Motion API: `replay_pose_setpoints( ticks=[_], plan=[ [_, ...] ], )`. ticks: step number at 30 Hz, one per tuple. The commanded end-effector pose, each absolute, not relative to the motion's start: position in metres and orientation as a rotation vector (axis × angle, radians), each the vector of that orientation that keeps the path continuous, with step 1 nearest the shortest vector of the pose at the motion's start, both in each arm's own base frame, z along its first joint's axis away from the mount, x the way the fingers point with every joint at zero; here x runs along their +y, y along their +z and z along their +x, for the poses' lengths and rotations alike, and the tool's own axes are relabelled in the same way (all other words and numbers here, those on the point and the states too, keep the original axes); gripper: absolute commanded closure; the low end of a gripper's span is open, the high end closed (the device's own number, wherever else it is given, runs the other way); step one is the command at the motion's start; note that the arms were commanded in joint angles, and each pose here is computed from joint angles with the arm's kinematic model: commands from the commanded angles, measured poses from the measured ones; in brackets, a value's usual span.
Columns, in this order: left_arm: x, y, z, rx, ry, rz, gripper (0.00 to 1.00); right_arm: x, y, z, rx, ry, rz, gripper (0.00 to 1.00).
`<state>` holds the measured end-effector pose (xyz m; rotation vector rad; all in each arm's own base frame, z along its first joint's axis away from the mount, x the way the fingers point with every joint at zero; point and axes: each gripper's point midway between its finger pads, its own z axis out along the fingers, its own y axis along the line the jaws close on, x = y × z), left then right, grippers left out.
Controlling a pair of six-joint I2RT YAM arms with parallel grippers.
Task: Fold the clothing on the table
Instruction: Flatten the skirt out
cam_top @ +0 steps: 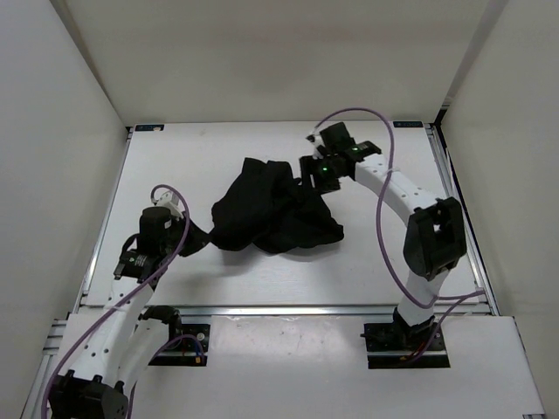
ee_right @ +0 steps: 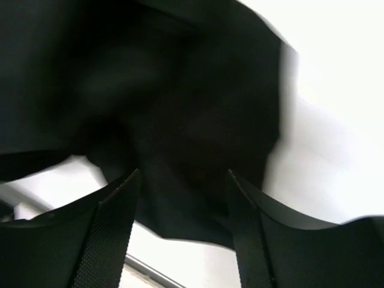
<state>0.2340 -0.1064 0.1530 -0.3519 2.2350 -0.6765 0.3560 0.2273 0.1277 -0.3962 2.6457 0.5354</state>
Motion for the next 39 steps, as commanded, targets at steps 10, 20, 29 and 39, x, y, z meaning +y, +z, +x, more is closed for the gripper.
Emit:
replay_pose_setpoints(
  ticks=[10,20,29,39],
  plan=[
    [-0.11,0.155,0.249,2.285,-0.621,-0.323,1.0,0.365,0.104,0.292,2.67,0.951,-0.84,0.39],
    [-0.121,0.172,0.257,2.279,-0.618,-0.259,1.0,0.385,0.091,0.291,2.675,0.901,-0.911,0.38],
    [-0.124,0.175,0.254,2.274,-0.638,-0.246,1.0,0.387,0.096,0.278,2.668,0.888,-0.93,0.38],
    [-0.115,0.218,0.267,2.192,-0.568,-0.213,1.0,0.291,0.02,0.285,2.832,0.24,-0.884,0.54]
  ],
)
